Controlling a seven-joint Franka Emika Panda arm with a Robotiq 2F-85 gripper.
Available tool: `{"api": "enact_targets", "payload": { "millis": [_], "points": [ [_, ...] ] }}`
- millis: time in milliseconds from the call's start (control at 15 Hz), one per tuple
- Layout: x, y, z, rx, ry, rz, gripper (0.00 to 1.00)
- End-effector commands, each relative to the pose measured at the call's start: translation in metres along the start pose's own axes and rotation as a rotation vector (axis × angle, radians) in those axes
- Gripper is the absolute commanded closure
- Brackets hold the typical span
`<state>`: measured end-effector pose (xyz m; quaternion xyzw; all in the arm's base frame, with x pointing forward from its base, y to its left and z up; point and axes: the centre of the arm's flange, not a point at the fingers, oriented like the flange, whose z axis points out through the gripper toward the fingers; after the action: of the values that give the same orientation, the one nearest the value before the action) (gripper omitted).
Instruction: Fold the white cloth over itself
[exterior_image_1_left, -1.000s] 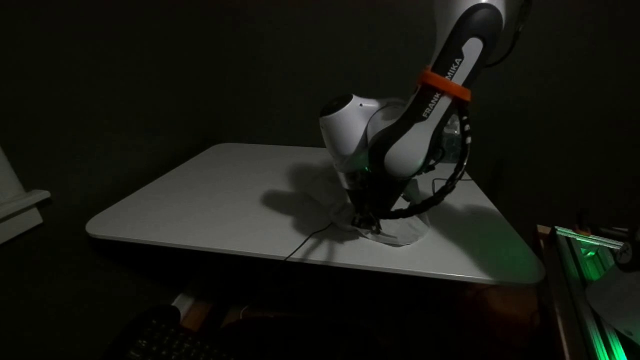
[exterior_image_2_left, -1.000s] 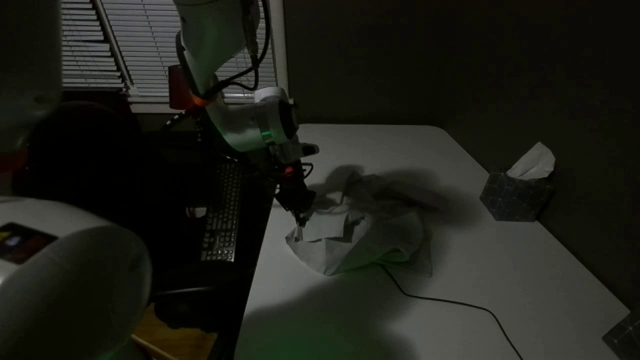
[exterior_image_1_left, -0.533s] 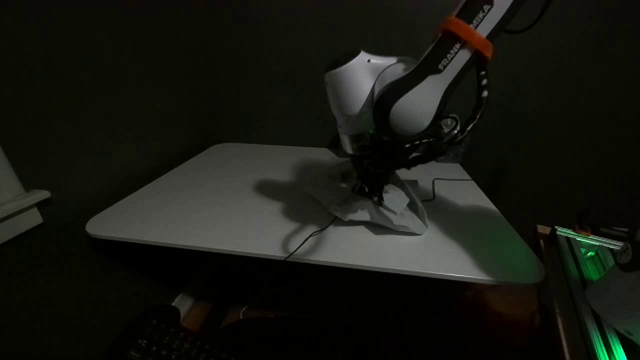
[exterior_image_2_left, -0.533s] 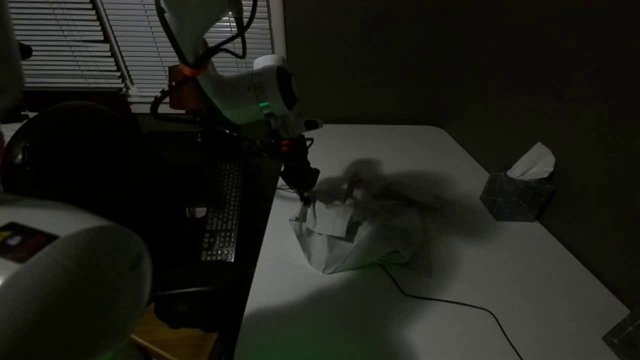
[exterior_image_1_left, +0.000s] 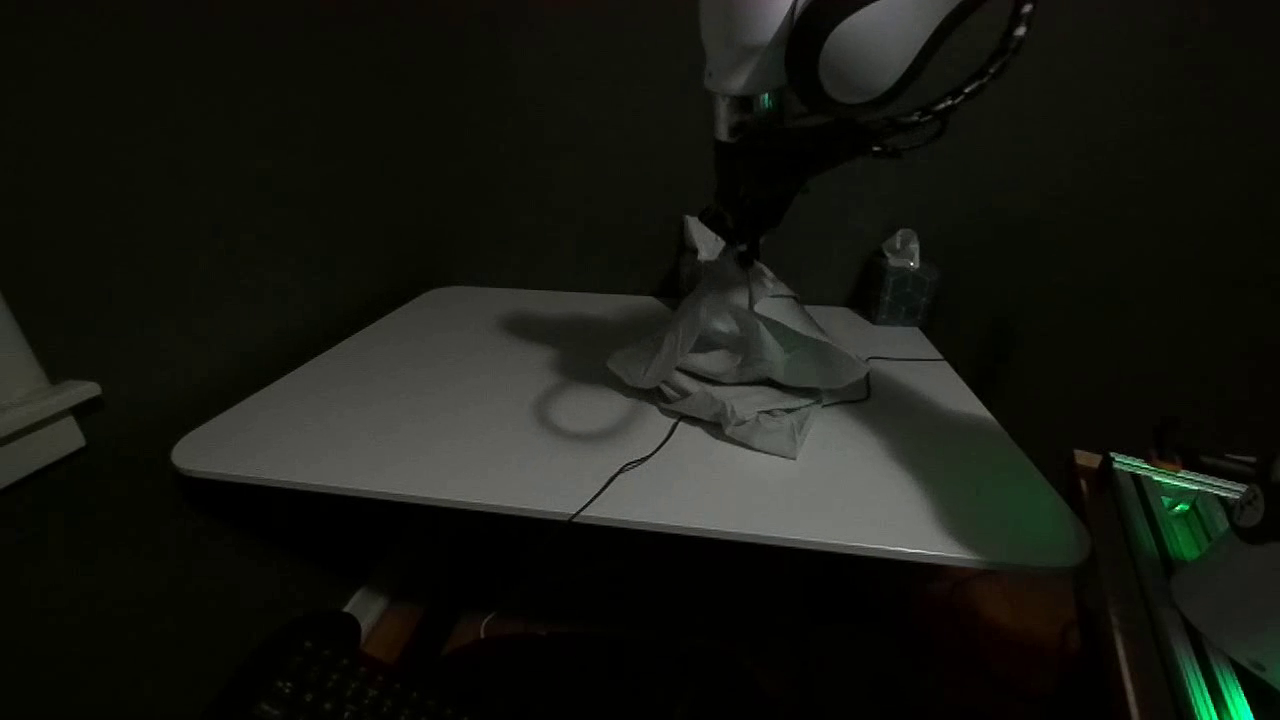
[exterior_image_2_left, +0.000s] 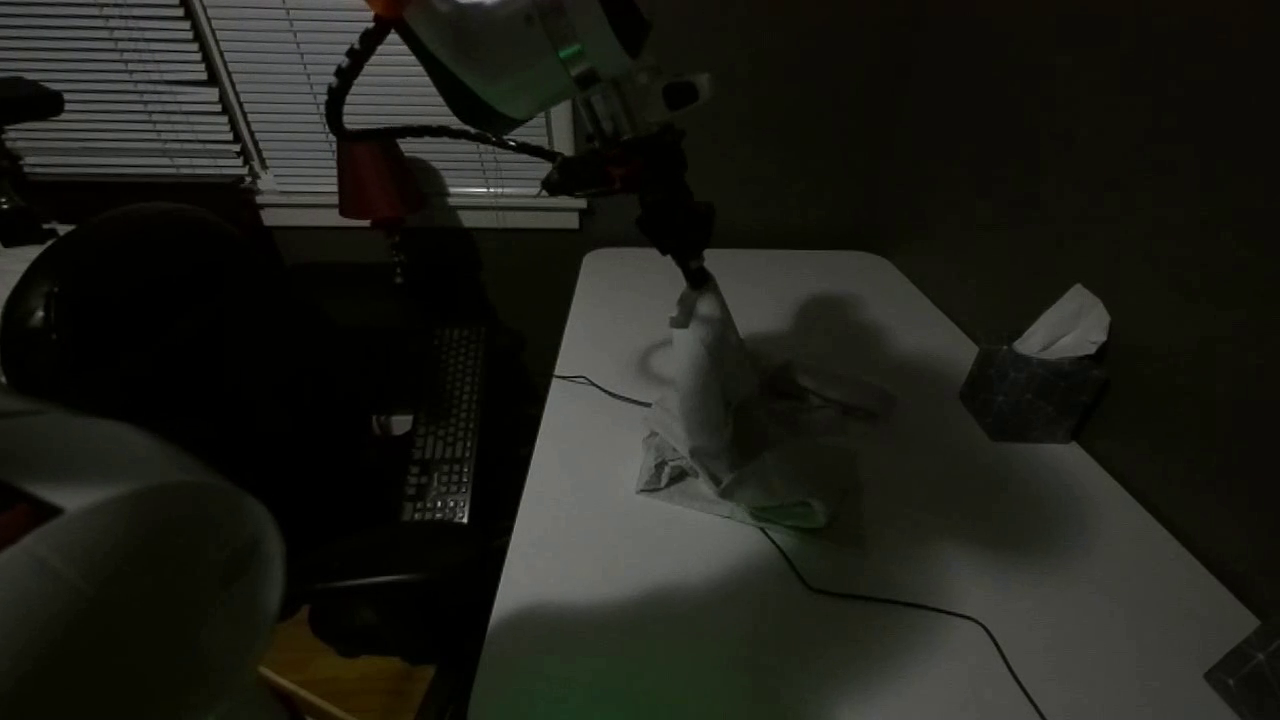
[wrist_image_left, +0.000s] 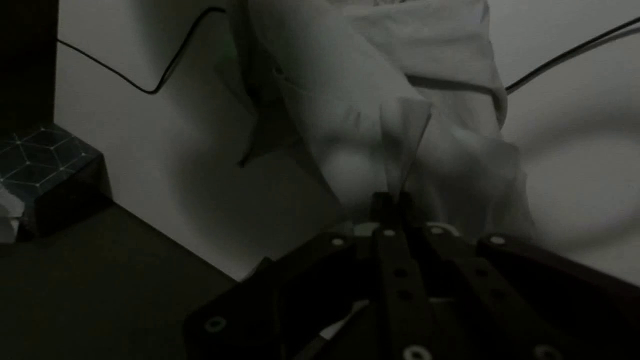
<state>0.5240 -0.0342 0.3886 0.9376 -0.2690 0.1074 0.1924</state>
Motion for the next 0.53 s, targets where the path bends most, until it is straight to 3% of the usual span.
{"api": "enact_targets", "payload": {
  "millis": [0, 267, 467],
  "points": [
    [0.001, 0.001, -0.001, 0.000, 0.004, 0.004, 0.96],
    [-0.001, -0.004, 0.001, -0.003, 0.003, 0.005, 0.99],
    [0.043, 0.006, 0.015, -0.052, 0.073, 0.080, 0.99]
  ]
}}
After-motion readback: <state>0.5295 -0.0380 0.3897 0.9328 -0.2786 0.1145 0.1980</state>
